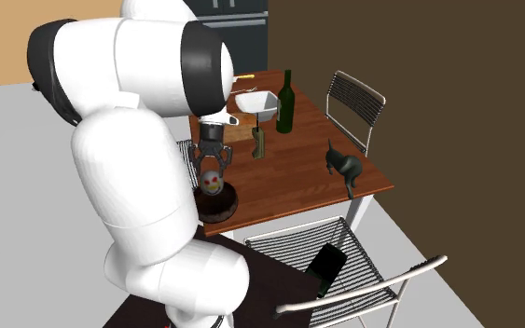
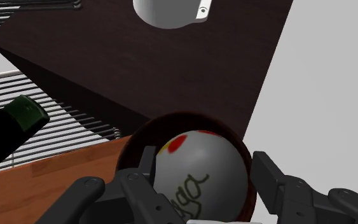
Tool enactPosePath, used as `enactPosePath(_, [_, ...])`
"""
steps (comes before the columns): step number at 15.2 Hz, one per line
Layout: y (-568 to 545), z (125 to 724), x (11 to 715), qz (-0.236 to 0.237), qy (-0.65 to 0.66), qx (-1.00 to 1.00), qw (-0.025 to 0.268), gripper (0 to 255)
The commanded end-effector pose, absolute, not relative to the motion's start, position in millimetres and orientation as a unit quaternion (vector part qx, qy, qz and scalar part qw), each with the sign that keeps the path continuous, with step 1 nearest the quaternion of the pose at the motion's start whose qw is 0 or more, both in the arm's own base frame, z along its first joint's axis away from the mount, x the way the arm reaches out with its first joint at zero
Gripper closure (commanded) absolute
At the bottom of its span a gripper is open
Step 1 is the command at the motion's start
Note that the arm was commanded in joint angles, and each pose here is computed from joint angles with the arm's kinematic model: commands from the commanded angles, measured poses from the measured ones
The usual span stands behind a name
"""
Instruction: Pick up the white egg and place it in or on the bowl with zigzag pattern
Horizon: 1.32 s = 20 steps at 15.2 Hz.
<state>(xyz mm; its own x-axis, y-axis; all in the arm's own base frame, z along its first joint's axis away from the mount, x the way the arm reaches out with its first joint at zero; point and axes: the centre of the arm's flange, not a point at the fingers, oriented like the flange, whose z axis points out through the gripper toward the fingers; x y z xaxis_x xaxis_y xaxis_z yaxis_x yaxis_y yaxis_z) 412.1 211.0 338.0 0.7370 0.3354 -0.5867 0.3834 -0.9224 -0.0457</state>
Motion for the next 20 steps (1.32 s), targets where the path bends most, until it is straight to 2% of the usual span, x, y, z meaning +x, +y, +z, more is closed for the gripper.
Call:
enactPosePath(1, [211.5, 327.8, 412.1, -0.307, 0.193, 0.931, 0.039, 255])
enactPosePath(12, [211.5, 314.5, 412.1, -0.307, 0.193, 0.931, 0.039, 255])
enactPosePath(13, [211.5, 314.5, 412.1, -0.307, 0.193, 0.931, 0.039, 0])
enactPosePath(18, [211.5, 314.5, 412.1, -0.307, 0.193, 0.931, 0.039, 0])
enactPosePath(20, [216.6, 335.9, 426.8, -0.307, 0.193, 0.931, 0.039, 0])
